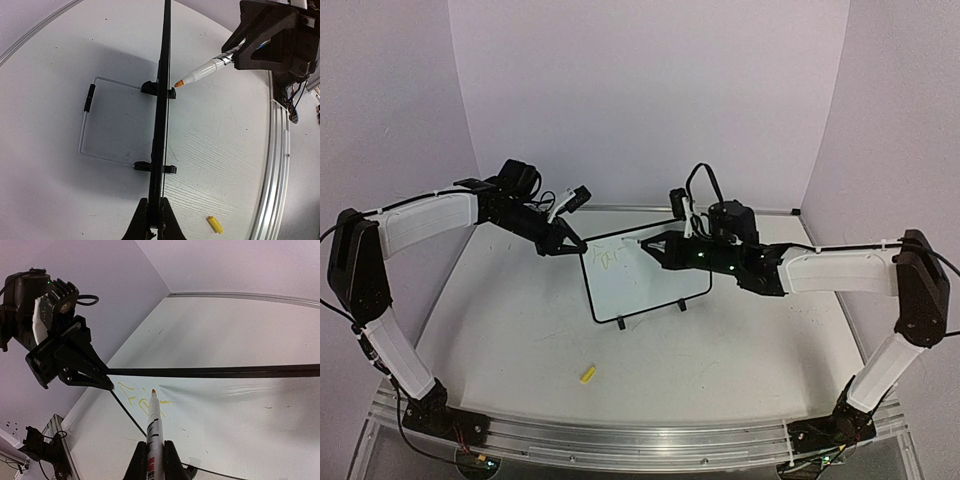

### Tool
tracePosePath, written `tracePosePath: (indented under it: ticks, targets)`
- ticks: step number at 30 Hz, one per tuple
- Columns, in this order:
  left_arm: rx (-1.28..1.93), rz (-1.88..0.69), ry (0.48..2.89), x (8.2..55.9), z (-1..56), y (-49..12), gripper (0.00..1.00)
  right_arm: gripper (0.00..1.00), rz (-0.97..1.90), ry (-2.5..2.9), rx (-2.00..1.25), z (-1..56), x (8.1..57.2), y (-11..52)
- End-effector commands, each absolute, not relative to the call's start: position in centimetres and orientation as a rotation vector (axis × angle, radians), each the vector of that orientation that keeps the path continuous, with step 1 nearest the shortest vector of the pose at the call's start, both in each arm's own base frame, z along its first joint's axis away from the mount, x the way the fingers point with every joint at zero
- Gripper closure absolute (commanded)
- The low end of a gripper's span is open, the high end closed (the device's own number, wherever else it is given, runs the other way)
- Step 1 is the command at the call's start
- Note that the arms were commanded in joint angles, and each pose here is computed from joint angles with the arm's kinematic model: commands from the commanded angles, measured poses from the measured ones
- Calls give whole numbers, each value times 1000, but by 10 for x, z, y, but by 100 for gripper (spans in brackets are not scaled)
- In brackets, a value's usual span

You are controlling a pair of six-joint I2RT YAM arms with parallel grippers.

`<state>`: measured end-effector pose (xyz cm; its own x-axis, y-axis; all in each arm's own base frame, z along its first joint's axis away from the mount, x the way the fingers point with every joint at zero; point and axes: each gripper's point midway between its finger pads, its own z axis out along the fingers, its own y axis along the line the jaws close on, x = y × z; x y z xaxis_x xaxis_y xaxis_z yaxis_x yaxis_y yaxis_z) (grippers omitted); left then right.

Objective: Write a sentence on the whiteboard

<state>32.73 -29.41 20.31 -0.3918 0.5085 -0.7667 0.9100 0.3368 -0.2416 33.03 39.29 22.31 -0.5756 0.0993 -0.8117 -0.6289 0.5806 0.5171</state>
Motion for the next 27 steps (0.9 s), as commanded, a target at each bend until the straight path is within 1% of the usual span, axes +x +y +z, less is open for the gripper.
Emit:
tracePosePath:
  ticks: [1, 19, 27]
  targets:
    - [1287, -886, 2129, 311, 179, -292, 100, 100, 1074, 1898, -425, 235, 339, 401]
    - [1288, -884, 2127, 311, 180, -292, 100, 100, 1022, 2012, -357, 190, 335, 385]
    - [1288, -883, 2127, 311, 180, -292, 100, 100, 1006, 2013, -341, 190, 336, 382]
